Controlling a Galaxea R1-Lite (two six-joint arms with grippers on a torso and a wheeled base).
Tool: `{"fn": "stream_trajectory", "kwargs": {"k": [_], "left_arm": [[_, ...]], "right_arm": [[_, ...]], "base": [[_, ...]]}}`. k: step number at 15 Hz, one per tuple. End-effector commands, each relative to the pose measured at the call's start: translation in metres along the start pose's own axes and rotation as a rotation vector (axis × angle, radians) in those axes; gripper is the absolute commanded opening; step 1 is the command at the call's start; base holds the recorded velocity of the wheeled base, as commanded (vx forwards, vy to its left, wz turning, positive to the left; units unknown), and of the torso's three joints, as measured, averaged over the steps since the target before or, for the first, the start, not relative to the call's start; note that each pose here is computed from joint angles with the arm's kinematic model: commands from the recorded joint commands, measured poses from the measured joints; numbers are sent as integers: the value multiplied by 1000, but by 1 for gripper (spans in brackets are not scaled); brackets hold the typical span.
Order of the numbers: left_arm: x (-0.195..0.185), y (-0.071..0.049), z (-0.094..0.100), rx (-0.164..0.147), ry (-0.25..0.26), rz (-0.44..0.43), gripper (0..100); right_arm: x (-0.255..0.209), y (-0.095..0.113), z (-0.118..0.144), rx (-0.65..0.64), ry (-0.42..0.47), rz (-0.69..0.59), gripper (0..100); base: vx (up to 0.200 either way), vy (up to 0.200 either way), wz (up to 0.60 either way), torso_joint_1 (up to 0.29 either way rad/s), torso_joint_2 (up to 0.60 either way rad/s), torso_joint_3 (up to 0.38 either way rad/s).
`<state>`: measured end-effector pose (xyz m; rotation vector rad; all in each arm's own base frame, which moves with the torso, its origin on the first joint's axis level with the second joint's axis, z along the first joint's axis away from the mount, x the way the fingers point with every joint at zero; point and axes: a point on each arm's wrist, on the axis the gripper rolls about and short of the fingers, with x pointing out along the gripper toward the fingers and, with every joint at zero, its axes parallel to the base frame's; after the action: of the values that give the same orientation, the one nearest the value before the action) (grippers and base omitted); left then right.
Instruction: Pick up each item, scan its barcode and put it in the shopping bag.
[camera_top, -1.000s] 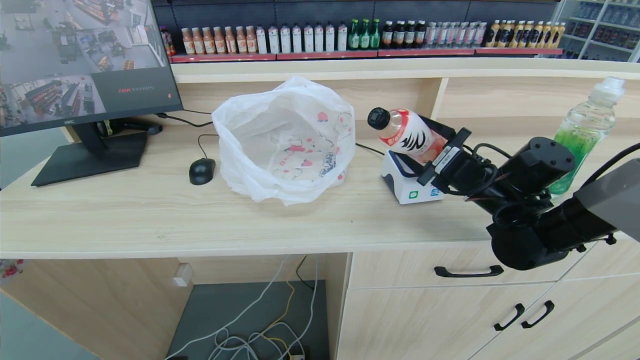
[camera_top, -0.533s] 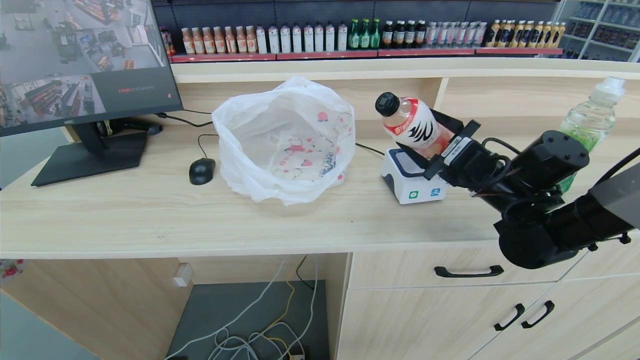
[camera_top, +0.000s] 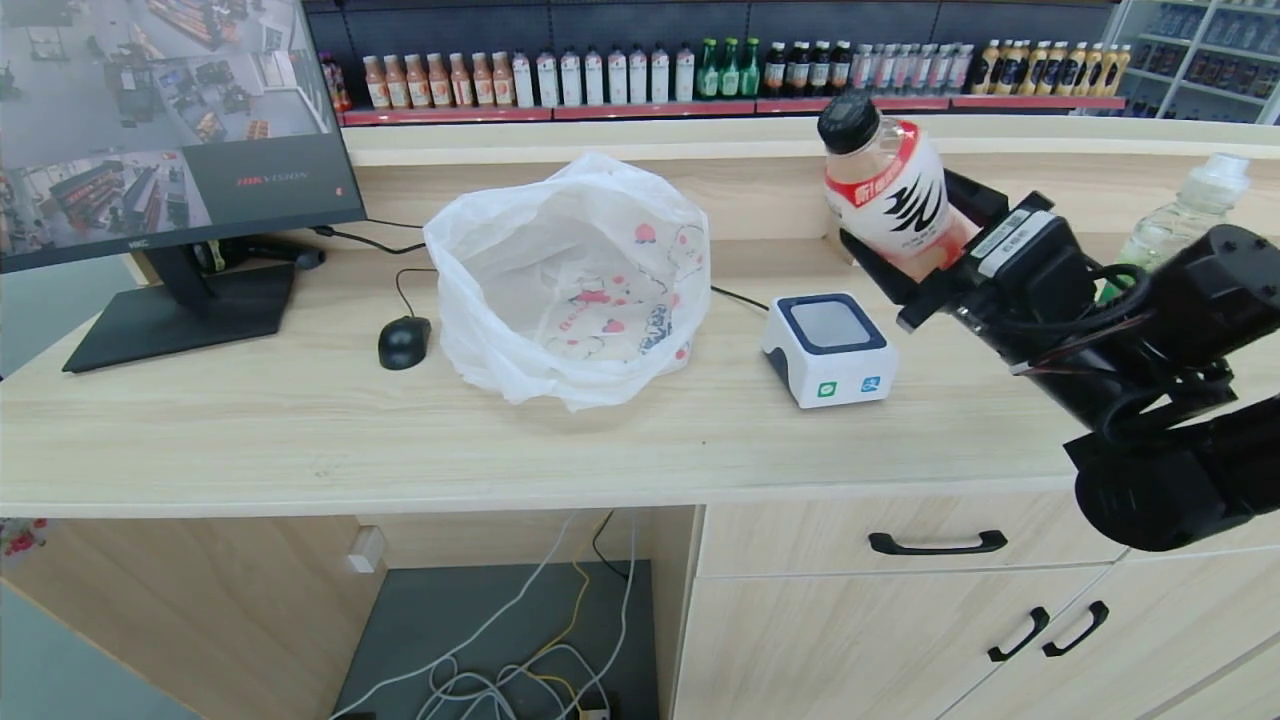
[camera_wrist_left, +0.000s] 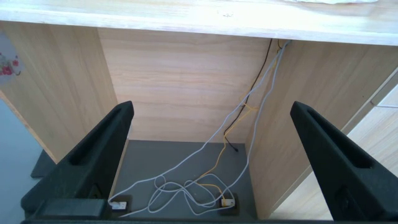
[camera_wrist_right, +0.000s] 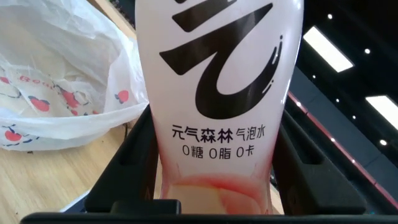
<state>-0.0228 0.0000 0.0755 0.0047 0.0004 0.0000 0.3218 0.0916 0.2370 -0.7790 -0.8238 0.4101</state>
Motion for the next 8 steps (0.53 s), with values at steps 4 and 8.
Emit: {"fn": "stream_trajectory", "kwargs": {"k": [4,8], "left_arm": [[0,0,0,0,0,0,100],[0,0,0,0,0,-2,100]], "right_arm": [[-11,-22,29,122,-3,-85,0],[-22,-22,25,244,34,-86,0]], "base": [[0,0,0,0,0,0],[0,0,0,0,0,0]]}}
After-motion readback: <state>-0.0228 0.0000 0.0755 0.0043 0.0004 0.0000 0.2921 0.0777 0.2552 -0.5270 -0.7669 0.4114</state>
